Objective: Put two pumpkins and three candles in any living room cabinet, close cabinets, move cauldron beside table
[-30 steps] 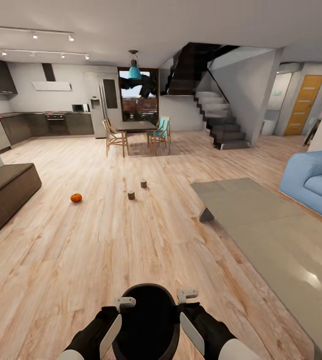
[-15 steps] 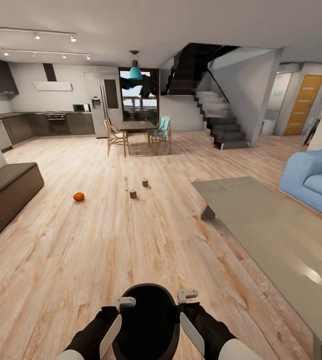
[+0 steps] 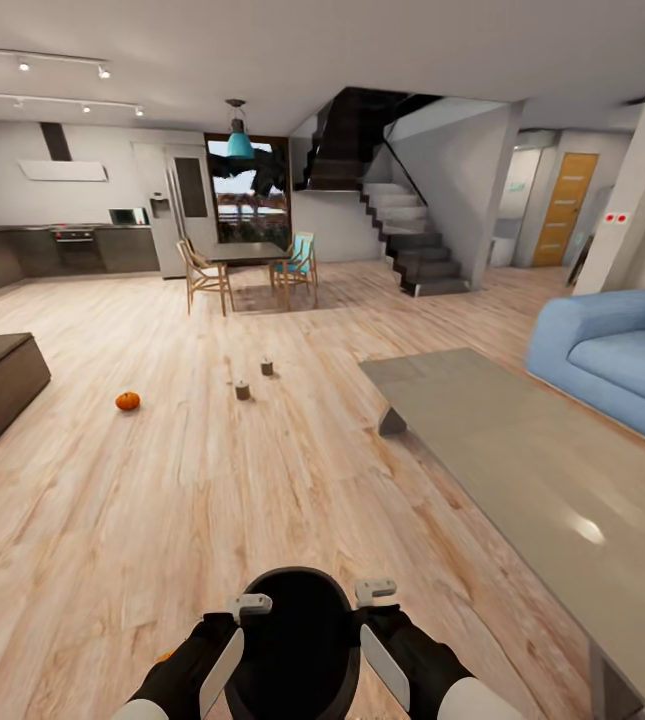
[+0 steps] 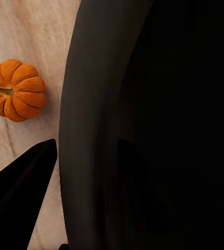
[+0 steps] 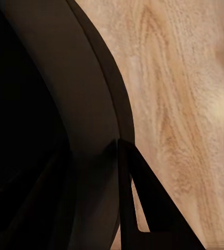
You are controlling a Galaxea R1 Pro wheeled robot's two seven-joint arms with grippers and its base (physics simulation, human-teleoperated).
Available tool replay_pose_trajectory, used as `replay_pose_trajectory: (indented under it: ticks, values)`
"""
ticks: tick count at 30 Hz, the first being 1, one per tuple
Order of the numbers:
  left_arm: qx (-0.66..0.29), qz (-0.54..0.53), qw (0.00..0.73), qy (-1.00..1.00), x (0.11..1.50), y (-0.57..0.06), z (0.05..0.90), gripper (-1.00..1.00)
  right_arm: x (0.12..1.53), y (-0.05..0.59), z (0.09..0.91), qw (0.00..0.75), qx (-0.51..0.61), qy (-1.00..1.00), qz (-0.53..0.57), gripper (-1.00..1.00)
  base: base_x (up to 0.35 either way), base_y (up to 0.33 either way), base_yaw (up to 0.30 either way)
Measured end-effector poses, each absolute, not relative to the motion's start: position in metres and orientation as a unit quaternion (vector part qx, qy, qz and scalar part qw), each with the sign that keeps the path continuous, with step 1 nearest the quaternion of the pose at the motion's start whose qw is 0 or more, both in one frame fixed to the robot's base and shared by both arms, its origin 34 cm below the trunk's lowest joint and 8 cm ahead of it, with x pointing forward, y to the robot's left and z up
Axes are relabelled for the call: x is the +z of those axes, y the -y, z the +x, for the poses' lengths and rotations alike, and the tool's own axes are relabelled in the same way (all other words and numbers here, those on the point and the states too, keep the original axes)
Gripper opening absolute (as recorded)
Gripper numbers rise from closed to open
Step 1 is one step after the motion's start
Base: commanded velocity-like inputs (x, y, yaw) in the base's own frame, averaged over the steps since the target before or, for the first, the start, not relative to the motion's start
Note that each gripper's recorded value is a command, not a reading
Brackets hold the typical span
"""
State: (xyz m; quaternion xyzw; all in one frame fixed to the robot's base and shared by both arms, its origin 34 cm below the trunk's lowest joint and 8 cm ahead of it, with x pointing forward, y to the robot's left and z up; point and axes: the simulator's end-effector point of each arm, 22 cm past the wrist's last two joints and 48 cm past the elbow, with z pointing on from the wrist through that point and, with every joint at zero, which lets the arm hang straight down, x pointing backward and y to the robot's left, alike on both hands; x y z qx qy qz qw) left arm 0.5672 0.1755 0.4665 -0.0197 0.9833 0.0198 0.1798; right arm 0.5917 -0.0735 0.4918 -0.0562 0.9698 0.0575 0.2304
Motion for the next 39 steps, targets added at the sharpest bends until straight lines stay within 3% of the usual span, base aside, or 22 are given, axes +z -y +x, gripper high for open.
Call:
replay_pose_trajectory:
  ticks: [39]
  values:
    - [0.020, -0.019, 0.180, -0.983, 0.4671, -0.1756, 0.5678, -1.00, 0.4921, 0.0733, 0.5921, 0.231, 0.058, -0.970, -0.056, -1.00, -0.125, 0.095, -0.276]
